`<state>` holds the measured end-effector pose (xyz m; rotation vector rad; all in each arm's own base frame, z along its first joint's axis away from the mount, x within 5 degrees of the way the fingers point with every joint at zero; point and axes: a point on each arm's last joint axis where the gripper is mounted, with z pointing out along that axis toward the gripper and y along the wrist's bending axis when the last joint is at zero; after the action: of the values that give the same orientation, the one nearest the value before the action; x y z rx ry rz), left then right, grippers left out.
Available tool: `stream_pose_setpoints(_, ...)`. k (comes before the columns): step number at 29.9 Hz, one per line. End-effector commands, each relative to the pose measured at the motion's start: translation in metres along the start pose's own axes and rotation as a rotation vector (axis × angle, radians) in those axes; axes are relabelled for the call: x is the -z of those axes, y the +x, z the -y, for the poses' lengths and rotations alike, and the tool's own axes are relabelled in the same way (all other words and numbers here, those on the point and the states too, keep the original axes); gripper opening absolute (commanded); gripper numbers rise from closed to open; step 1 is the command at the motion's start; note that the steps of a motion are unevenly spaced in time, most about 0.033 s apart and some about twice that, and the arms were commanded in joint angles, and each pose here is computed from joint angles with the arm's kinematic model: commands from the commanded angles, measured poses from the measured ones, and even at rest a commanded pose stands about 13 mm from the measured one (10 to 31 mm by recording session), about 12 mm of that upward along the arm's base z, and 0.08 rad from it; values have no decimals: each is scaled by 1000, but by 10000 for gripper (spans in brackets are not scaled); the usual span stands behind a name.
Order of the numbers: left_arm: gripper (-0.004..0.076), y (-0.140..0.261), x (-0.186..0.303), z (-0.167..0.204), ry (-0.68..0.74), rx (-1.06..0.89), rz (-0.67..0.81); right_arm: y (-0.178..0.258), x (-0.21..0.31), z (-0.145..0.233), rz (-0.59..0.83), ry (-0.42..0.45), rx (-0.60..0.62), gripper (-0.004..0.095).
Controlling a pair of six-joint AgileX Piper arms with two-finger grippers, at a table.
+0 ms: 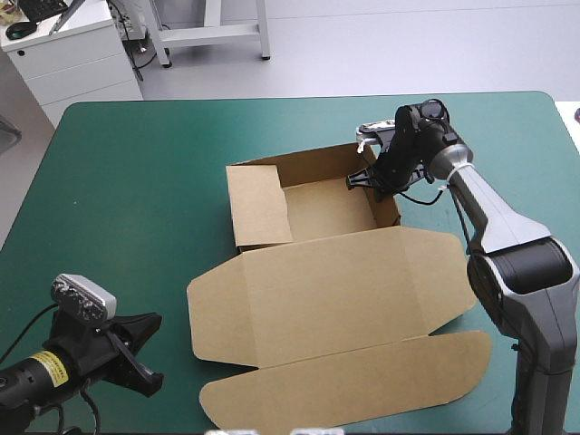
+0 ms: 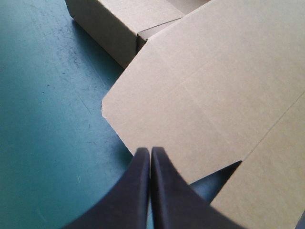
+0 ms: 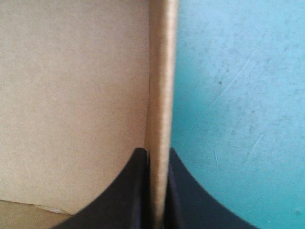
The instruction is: Fold the box
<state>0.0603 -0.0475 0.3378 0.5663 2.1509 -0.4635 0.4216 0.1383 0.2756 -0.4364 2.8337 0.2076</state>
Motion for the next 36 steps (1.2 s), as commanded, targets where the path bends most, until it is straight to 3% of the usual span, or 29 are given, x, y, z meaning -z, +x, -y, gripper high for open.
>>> stream_pose_setpoints(1, -10, -12, 4, 2, 11, -2, 84, -3, 51, 4, 115, 3, 6, -20)
stream_pose_setpoints(6, -10, -13, 4, 2, 10, -2, 100, -5, 106, 40, 269, 44, -61, -20)
stream_pose_setpoints(14, -10, -15, 5, 3, 21, 7, 121, 31, 162, 160, 371, 227, -323, -20)
stream_pose_setpoints(22, -10, -16, 5, 4, 33, 17, 130, 69, 154, 251, 327, 279, -545, -20)
stream_pose_setpoints(30, -10, -18, 5, 4, 32, 17, 156, 82, 121, 292, 252, 279, -632, -20)
stream_pose_setpoints(33, -10, -18, 5, 4, 37, 15, 157, 83, 113, 298, 241, 277, -644, 26)
stream_pose_setpoints(36, -10, -18, 5, 4, 42, 12, 155, 86, 111, 303, 236, 278, -662, 195)
